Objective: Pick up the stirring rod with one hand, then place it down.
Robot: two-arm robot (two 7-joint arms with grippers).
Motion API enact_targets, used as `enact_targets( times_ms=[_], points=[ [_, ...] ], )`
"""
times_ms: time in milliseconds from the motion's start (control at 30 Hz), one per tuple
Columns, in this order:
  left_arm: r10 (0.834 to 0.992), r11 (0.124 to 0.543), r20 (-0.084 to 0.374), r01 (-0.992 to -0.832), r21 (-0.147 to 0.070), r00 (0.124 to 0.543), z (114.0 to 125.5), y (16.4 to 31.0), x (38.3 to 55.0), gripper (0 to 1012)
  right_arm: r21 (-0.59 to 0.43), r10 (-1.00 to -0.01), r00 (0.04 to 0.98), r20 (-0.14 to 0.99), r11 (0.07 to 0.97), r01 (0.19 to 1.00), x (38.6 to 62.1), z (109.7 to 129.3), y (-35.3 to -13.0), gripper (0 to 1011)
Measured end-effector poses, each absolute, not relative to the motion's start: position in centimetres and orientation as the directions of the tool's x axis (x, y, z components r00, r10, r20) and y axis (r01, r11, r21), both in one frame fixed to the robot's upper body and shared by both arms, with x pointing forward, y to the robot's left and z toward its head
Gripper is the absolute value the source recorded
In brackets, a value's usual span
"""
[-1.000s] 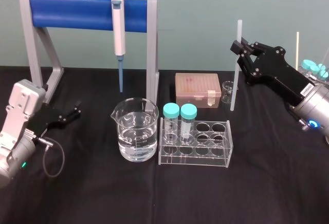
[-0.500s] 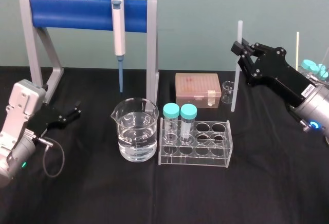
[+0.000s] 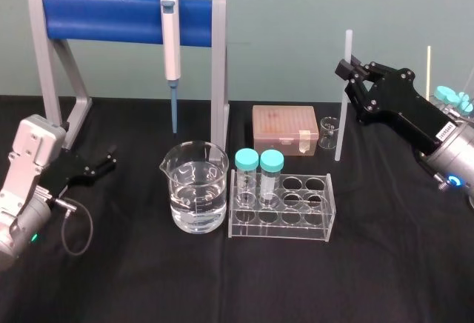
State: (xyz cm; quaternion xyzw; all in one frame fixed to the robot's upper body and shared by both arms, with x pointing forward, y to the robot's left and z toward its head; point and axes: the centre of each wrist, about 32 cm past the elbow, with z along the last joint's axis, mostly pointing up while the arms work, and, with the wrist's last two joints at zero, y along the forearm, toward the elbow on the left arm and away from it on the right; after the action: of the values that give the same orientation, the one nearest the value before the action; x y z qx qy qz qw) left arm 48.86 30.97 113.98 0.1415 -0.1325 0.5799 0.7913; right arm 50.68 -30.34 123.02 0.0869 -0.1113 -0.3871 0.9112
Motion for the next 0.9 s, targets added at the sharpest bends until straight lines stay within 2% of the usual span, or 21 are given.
enact_targets(
  times_ms=[900],
  points=[
    [0.88, 0.287, 0.374, -0.955, 0.07, 0.292, 113.98, 30.97, 48.86, 1001, 0.241, -0.725, 0.674, 0.139, 0.685, 0.687, 50.66, 123.06, -30.3, 66]
  ],
)
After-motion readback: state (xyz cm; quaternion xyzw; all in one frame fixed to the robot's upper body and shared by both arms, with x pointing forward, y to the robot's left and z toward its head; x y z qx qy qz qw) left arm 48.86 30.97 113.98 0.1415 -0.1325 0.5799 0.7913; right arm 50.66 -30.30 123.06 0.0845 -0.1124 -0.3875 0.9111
